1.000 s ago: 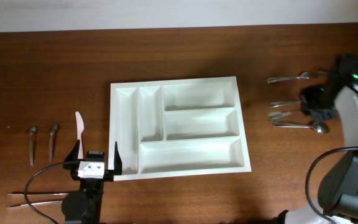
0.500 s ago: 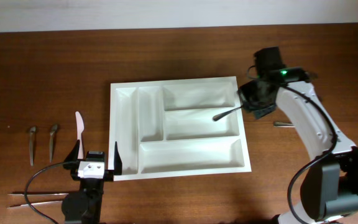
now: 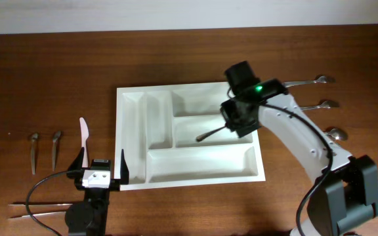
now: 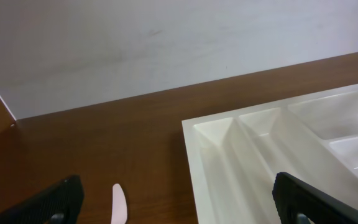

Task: Pack container
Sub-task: 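Lift the spoon and carry it into the tray's middle compartment, then open the right gripper and return it to the right-side cutlery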

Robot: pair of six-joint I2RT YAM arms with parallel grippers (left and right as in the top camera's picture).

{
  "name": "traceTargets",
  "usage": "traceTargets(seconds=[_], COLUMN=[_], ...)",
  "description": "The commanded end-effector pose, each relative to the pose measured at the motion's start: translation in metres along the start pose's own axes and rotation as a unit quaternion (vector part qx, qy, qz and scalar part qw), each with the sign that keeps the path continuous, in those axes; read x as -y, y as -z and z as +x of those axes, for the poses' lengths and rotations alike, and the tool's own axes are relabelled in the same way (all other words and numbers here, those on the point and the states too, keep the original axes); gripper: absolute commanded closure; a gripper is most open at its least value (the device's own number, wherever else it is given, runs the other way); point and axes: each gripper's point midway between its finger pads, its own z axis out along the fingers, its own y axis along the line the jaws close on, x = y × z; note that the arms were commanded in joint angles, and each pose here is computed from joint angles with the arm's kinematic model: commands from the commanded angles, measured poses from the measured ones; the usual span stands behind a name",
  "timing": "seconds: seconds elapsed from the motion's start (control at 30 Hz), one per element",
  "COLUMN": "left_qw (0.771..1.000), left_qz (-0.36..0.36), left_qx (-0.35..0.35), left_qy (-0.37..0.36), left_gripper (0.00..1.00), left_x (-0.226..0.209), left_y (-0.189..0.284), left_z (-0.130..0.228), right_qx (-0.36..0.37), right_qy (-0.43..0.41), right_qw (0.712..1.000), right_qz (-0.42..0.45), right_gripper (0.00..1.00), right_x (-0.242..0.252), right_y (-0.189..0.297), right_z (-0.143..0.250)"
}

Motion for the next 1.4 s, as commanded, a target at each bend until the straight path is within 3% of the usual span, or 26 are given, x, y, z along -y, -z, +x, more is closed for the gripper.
traceTargets(seconds=[0.0,0.23,0.3,0.37,0.57,0.67,0.97,1.37], left_qw=[1.000,1.000,1.000,1.000,1.000,1.000,1.000,1.000], left_qz=[0.003,0.003,0.003,0.003,0.003,0.003,0.003,0.003], left_qx=[0.001,0.000,0.001,0.000,0.000,0.000,0.000,0.001], left_qy=[0.003,0.003,0.003,0.003,0.003,0.003,0.003,0.003], left_gripper=[0.01,0.01,0.01,0.01,0.01,0.01,0.01,0.01], left_x=[0.001,0.001,0.001,0.001,0.001,0.001,0.001,0.001], left_y=[0.000,0.000,0.000,0.000,0.000,0.000,0.000,0.000], left_z=[0.001,0.001,0.001,0.001,0.001,0.001,0.001,0.001], right_qx=[0.027,0.027,0.034,0.050,0.070,0.087,0.109,0.086], right_qy=[-0.003,-0.001,-0.002,-0.002,0.053,0.055,-0.007,-0.100], right_qw=[0.999,0.999,0.998,0.998,0.996,0.995,0.992,0.985], right_qz=[0.024,0.047,0.048,0.048,0.011,-0.001,0.070,0.114], right_gripper=[0.91,0.86,0.73,0.53,0.32,0.01,0.01,0.01], right_x=[0.006,0.011,0.011,0.011,-0.011,-0.016,0.069,0.141], right_y=[-0.007,-0.021,-0.022,-0.021,0.010,0.039,0.067,0.047], right_z=[0.002,0.003,-0.001,-0.008,-0.059,-0.100,-0.219,-0.273])
